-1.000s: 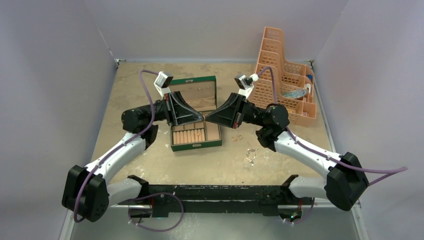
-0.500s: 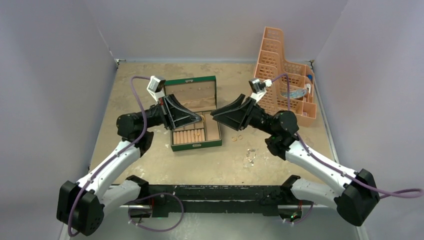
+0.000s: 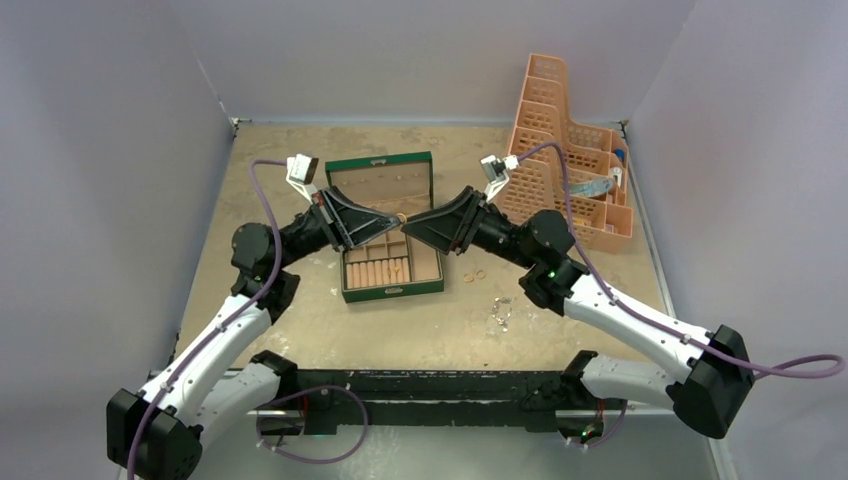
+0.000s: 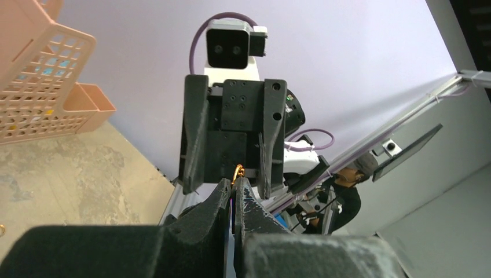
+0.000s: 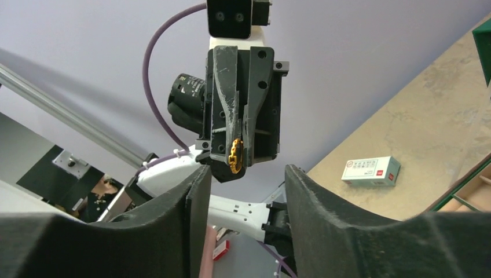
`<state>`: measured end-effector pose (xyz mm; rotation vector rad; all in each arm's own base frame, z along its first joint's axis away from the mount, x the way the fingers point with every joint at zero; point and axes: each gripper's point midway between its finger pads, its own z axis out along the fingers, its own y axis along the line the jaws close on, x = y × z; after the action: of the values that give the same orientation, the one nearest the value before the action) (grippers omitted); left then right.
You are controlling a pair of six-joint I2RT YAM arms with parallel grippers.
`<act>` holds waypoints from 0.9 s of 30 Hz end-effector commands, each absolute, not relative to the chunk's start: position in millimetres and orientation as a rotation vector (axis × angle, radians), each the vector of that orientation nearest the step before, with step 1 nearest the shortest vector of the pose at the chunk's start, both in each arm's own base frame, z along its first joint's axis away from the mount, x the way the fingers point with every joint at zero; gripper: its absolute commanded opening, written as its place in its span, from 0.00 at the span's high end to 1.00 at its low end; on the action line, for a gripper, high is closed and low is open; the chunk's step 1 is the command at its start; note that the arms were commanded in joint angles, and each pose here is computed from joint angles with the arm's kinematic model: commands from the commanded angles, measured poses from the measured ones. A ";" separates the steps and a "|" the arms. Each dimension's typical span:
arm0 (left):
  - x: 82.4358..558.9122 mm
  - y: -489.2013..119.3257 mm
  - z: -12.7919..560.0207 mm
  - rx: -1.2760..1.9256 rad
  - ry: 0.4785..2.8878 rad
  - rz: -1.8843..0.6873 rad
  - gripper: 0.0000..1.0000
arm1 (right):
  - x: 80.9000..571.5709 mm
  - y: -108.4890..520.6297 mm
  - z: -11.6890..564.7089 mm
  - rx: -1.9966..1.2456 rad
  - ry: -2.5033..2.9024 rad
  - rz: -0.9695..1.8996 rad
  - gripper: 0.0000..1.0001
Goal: Organize the mixed jewelry
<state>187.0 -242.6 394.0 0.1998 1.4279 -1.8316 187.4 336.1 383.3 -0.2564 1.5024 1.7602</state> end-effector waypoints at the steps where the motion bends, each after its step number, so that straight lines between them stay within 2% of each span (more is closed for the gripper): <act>1: 193.1 -238.0 397.3 0.151 1.408 -1.776 1.00 | 188.2 332.3 417.1 -0.251 1.393 1.743 0.51; 6: 194.1 -236.8 393.9 0.135 1.418 -1.763 1.00 | 195.5 335.1 411.0 -0.217 1.435 1.724 0.69; 9: 192.5 -236.9 393.6 0.145 1.418 -1.764 1.00 | 195.7 337.5 409.8 -0.217 1.443 1.735 0.69; 13: 190.7 -237.8 392.8 0.165 1.425 -1.761 1.00 | 194.4 338.2 413.2 -0.225 1.433 1.746 0.59; 16: 190.4 -238.3 390.5 0.168 1.434 -1.760 1.00 | 193.6 339.0 413.6 -0.233 1.429 1.752 0.57; 18: 190.1 -238.4 389.9 0.169 1.437 -1.760 1.00 | 194.0 339.1 413.4 -0.230 1.431 1.751 0.61; 23: 189.0 -238.7 388.4 0.176 1.452 -1.755 1.00 | 194.0 339.0 412.6 -0.228 1.434 1.754 0.79; 27: 187.8 -238.3 388.4 0.180 1.456 -1.749 1.00 | 193.4 339.1 410.4 -0.225 1.436 1.762 0.82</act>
<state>198.6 -239.9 379.1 0.1120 1.5009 -1.7598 197.4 343.6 377.1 -0.2094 1.5499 1.7337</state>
